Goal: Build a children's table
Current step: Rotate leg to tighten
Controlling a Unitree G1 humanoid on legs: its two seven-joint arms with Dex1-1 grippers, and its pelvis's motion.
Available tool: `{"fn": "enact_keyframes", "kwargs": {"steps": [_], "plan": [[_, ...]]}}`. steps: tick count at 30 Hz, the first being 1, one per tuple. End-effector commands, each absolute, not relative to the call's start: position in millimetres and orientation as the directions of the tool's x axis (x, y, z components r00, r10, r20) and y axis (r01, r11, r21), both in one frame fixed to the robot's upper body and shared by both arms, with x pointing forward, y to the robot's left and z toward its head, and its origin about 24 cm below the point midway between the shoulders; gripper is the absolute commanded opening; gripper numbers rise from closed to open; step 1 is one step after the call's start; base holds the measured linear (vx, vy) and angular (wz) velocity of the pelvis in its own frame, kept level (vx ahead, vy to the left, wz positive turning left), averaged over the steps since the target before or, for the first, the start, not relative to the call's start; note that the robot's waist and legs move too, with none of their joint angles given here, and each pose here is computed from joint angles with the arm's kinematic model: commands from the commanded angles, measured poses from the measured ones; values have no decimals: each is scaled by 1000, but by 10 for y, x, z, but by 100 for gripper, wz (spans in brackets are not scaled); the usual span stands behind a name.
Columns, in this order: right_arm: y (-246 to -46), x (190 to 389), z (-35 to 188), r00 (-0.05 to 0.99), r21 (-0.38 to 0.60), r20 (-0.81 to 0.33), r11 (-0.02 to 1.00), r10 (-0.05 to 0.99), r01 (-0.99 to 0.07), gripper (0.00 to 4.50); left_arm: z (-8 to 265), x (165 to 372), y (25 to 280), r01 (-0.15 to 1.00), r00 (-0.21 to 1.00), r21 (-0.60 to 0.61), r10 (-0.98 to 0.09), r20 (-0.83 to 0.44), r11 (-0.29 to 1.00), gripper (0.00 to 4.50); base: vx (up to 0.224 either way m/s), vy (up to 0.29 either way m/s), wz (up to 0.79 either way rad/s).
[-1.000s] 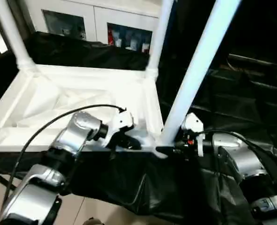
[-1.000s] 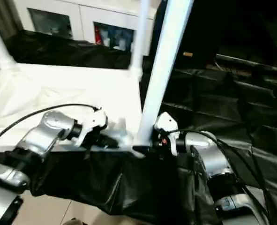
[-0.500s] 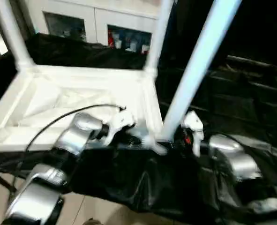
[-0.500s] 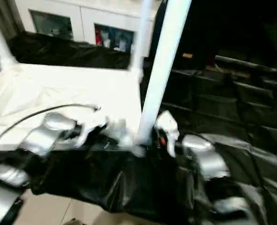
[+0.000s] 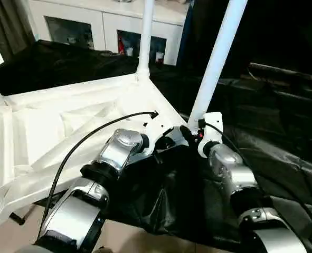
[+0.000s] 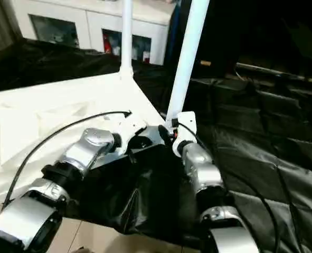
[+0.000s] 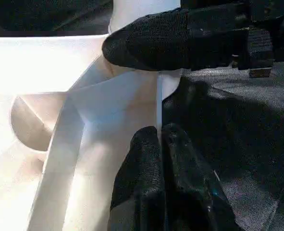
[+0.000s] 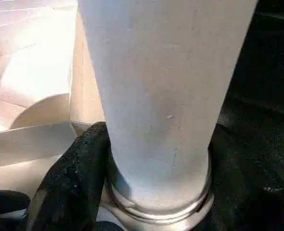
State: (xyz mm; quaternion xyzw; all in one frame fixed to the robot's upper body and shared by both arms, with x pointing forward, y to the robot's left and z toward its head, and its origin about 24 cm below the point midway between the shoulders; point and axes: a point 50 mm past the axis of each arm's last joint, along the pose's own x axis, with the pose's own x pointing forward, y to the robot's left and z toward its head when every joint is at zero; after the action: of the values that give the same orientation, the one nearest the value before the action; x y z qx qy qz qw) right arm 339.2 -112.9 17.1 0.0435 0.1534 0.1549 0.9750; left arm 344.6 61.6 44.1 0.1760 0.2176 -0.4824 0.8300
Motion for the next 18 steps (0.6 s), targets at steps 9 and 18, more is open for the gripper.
{"fn": "enact_keyframes", "kwargs": {"steps": [9,18], "plan": [[-1081,3248,244,701,63,-244,733,670,-678,346,373,3342,730,946,285,32,-779,-559,323,0,0,0,0],[-1495,3031,414,380,21,-326,408,866,-913,346,450,3169,1060,993,21,-84,-820,-571,84,0,0,0,0]]}}
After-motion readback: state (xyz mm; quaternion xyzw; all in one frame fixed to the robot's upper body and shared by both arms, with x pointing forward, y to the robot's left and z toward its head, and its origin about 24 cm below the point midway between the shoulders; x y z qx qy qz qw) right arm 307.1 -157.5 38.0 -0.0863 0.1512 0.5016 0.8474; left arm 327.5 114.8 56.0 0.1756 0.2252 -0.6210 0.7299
